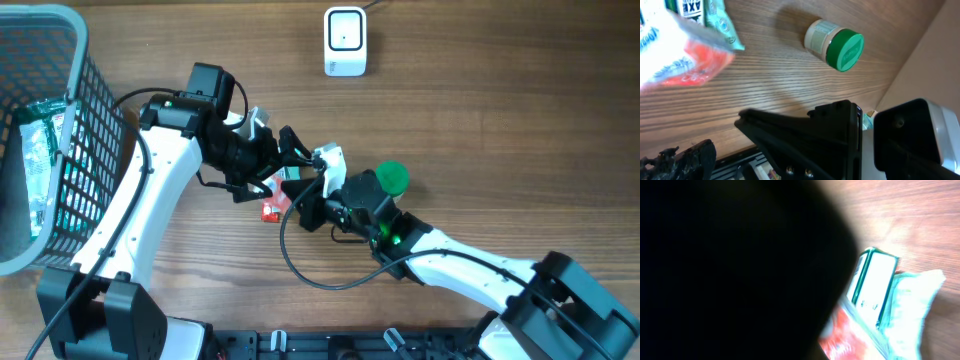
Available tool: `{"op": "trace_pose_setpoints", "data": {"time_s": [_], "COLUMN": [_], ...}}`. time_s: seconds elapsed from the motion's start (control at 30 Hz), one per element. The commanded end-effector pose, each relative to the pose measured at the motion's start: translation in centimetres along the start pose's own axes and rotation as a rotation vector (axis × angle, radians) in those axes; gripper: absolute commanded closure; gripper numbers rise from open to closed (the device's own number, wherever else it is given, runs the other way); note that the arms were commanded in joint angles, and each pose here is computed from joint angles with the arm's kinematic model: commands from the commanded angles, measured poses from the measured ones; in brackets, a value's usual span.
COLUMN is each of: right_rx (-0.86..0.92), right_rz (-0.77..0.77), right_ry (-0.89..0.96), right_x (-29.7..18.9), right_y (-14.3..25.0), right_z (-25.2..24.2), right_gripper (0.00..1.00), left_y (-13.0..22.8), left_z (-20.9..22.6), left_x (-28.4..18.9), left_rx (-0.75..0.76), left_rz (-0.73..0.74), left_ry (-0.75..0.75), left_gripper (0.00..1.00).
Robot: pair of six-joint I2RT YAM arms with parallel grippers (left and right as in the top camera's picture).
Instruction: Scan the item barcode
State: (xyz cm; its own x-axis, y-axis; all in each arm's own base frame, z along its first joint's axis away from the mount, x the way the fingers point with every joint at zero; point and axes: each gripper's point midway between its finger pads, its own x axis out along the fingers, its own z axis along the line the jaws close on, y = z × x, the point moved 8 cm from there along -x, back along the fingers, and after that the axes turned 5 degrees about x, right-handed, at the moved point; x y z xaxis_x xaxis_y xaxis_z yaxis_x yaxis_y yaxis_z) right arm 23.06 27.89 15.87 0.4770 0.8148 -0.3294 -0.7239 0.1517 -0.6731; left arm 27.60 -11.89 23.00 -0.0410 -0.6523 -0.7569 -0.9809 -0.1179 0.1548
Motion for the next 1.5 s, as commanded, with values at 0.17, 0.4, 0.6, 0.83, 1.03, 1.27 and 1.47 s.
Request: {"op": "trace_pose_setpoints", "data": {"time_s": [0.17, 0.4, 0.6, 0.83, 1.03, 1.27, 1.47], "right_rx": [-0.073, -0.094, -0.079, 0.039, 0.218, 0.323, 0.39], "right_rz": [-0.091, -0.096, -0.153, -0.21, -0.203, -0.158, -0.058], "right_ry": [0.006, 0.062, 0.181, 0.434, 0.674, 0.771, 0.796], "right_x": [0.1, -2.1, -6.9, -13.2, -17.0, -17.5, -16.3], "right_y": [-1.3, -2.9, -6.3, -8.7, -8.5, -7.5, -5.6], "right_z": [0.7, 0.4, -1.2, -6.6, -12.9, -16.4, -18.4], "right_gripper": [0.94, 0.82, 0.7, 0.55, 0.25, 0.0, 0.0], "left_y": [-1.1, -4.2, -5.5, -6.3, -7.7, -10.2, -10.2], "left_z": [0.1, 2.8, 3.5, 4.0, 3.4, 0.9, -0.7], "left_x": [-0.5, -3.3, -7.3, -10.5, -11.4, -15.8, -25.1], "left_rx": [0.067, 0.026, 0.014, -0.008, 0.058, 0.216, 0.201], "left_rz": [-0.05, -0.24, -0.352, -0.492, -0.588, -0.83, -1.176], "left_ry": [0.022, -0.06, -0.076, -0.303, -0.282, -0.253, -0.368], "left_gripper": [0.0, 0.0, 0.0, 0.0, 0.0, 0.07, 0.06]}}
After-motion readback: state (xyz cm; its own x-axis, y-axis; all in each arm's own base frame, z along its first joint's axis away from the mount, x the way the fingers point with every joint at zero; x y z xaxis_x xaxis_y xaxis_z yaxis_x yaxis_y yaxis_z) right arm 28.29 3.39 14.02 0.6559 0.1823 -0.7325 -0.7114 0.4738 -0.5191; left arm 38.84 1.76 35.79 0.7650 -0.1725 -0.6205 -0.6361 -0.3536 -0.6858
